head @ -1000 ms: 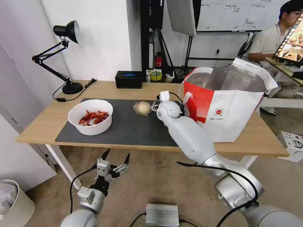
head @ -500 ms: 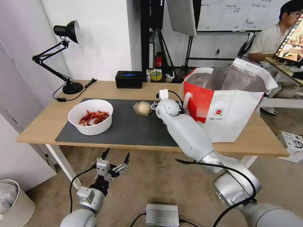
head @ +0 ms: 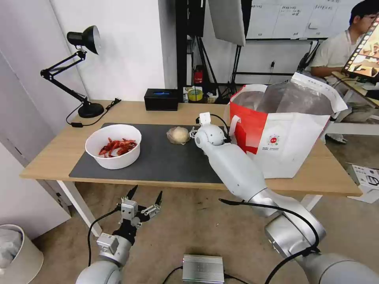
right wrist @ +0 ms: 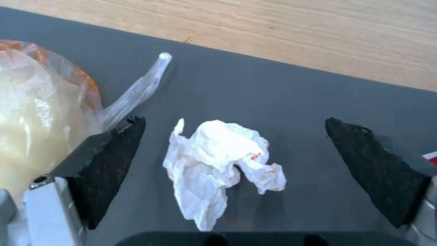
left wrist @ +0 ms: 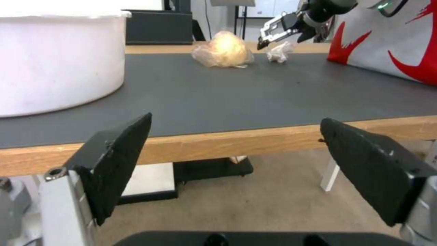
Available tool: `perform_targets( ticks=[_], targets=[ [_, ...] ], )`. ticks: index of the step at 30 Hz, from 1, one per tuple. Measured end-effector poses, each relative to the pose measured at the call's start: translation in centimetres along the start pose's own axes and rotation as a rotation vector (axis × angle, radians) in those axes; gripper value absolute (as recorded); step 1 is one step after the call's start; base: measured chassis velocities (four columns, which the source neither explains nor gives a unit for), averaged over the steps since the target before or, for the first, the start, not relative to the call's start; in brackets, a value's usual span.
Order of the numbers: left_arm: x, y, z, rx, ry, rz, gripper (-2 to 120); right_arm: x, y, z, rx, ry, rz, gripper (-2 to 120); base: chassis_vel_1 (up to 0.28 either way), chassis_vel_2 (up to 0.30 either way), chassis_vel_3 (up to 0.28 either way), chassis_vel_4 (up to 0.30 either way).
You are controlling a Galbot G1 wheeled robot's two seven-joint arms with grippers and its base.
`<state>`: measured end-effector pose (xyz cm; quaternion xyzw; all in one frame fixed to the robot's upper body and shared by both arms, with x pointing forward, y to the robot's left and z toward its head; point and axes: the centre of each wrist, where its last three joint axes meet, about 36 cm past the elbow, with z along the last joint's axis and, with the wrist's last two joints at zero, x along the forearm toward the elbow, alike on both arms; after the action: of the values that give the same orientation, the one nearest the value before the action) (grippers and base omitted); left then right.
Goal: Pick up the trash from the table and place it into the takeout bag.
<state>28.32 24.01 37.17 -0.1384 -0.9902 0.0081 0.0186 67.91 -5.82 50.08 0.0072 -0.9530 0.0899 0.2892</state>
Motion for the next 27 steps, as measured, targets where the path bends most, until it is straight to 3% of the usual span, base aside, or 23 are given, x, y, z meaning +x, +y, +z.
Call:
perform_targets(
  ticks=[27],
  targets=[
    [0.0, -0.1, 0.3, 0.002, 0.006, 0.004, 100, -0.6, -0.1, 1.1, 0.002, 0.029, -0.002, 100, 0.0, 0.0, 0.0, 0.0]
  ],
)
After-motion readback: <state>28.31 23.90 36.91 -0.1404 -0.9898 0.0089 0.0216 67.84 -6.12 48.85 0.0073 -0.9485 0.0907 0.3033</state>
